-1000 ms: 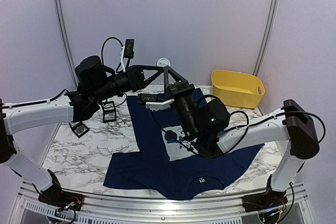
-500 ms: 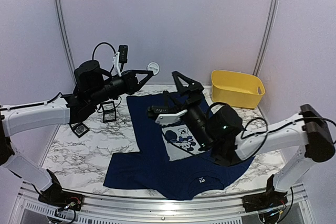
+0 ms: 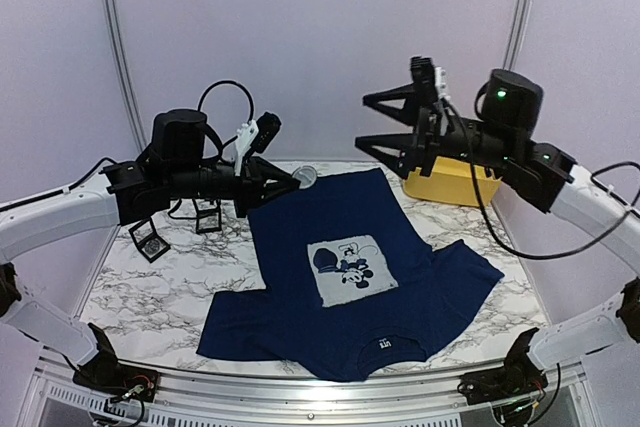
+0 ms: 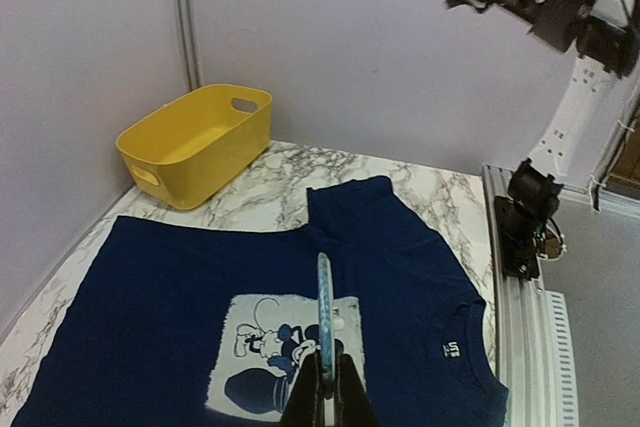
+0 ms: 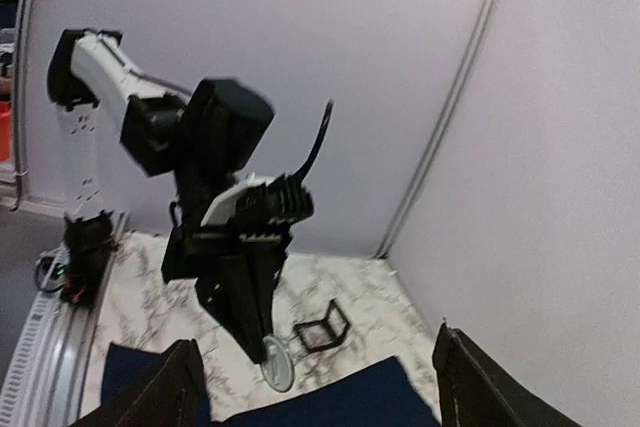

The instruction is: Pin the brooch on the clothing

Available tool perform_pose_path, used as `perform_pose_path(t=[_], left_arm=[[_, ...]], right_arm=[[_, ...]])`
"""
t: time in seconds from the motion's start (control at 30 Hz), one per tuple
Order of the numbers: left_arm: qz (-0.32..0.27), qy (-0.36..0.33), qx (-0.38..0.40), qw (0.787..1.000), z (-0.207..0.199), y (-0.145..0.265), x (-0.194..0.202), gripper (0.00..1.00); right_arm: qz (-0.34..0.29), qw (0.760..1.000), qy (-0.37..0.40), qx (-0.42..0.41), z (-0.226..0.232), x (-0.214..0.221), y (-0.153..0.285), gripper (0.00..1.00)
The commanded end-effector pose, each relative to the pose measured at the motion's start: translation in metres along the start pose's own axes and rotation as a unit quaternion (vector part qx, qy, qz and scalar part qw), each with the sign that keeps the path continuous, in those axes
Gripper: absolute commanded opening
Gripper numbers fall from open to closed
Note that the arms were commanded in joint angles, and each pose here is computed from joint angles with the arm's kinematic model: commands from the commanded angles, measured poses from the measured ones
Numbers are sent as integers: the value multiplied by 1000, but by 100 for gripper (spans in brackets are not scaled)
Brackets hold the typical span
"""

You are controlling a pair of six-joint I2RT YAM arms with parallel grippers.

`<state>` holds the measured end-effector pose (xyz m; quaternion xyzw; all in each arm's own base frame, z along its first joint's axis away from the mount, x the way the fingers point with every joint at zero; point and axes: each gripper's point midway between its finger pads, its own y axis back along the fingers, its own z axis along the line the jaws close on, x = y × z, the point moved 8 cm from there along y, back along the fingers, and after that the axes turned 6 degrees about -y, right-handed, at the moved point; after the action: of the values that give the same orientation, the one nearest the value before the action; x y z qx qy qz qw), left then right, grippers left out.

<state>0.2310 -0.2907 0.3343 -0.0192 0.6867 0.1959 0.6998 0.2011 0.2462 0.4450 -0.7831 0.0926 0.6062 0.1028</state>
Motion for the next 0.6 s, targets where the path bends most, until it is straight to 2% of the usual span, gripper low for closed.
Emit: perform_pose_path(t=[0.0, 0.1, 0.3, 0.57], left_arm=[[18, -60, 87, 994, -26, 14, -7, 0], [24, -65, 110, 991, -34, 13, -7, 0], [35, -60, 112, 991, -35, 10, -6, 0], [43, -59, 107, 992, -33, 6, -7, 0]], right_arm=[[132, 956, -214, -153, 17, 57, -24, 71], [153, 950, -227, -149, 14, 72, -32, 59], [160, 945, -226, -171, 23, 83, -45, 44], [177, 938, -223, -196, 36, 94, -65, 37]])
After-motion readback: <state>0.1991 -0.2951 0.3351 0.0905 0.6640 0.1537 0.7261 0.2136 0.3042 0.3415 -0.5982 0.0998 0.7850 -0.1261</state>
